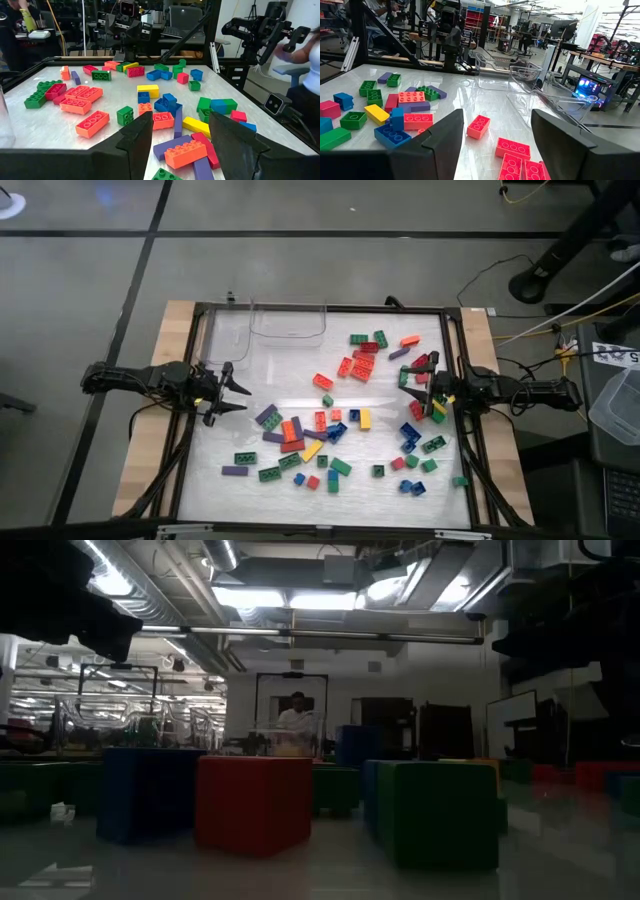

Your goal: Sort blocks by size

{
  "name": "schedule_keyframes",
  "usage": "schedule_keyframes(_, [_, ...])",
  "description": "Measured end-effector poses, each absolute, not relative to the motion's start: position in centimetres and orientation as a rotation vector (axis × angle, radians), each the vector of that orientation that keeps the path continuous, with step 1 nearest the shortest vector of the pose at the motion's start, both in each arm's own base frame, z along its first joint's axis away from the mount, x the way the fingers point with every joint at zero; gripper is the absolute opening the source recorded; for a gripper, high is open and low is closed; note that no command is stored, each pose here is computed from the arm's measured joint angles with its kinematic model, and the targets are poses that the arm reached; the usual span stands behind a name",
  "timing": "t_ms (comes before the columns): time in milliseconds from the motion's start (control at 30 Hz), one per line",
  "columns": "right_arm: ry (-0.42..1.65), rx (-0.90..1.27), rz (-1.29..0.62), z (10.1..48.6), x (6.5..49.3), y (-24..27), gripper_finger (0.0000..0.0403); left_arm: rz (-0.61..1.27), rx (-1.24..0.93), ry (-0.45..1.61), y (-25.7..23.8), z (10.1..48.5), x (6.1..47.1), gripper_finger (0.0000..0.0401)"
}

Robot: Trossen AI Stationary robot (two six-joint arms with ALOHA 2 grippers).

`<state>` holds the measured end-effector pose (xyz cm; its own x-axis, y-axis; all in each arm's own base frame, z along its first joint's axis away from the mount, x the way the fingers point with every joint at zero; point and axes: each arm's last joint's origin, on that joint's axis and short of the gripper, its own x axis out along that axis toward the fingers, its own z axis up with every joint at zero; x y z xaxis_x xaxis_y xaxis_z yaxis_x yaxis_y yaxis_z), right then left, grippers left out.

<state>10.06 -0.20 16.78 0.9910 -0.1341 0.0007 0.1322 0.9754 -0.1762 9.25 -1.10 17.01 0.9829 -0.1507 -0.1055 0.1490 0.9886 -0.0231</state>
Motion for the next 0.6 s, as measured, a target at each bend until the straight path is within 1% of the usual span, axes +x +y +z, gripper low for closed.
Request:
schedule_keyframes(100, [0.011,-0.189,-0.135,16.80,10.06,-0.20,0.0234,-0.150,-0.015,0.108,-1.10,17.01,9.25,0.0182])
schedule_keyframes(267, [0.022,-0.347,-0.148,16.81,10.06,-0.24,0.0234,-0.150,-0.015,0.107,-1.10,17.01,9.25,0.0182])
schedule_keyframes(600, [0.018,-0.336,-0.138,16.82,10.06,-0.21,0.0234,-0.151,-0.015,0.107,-1.10,17.01,9.25,0.0182])
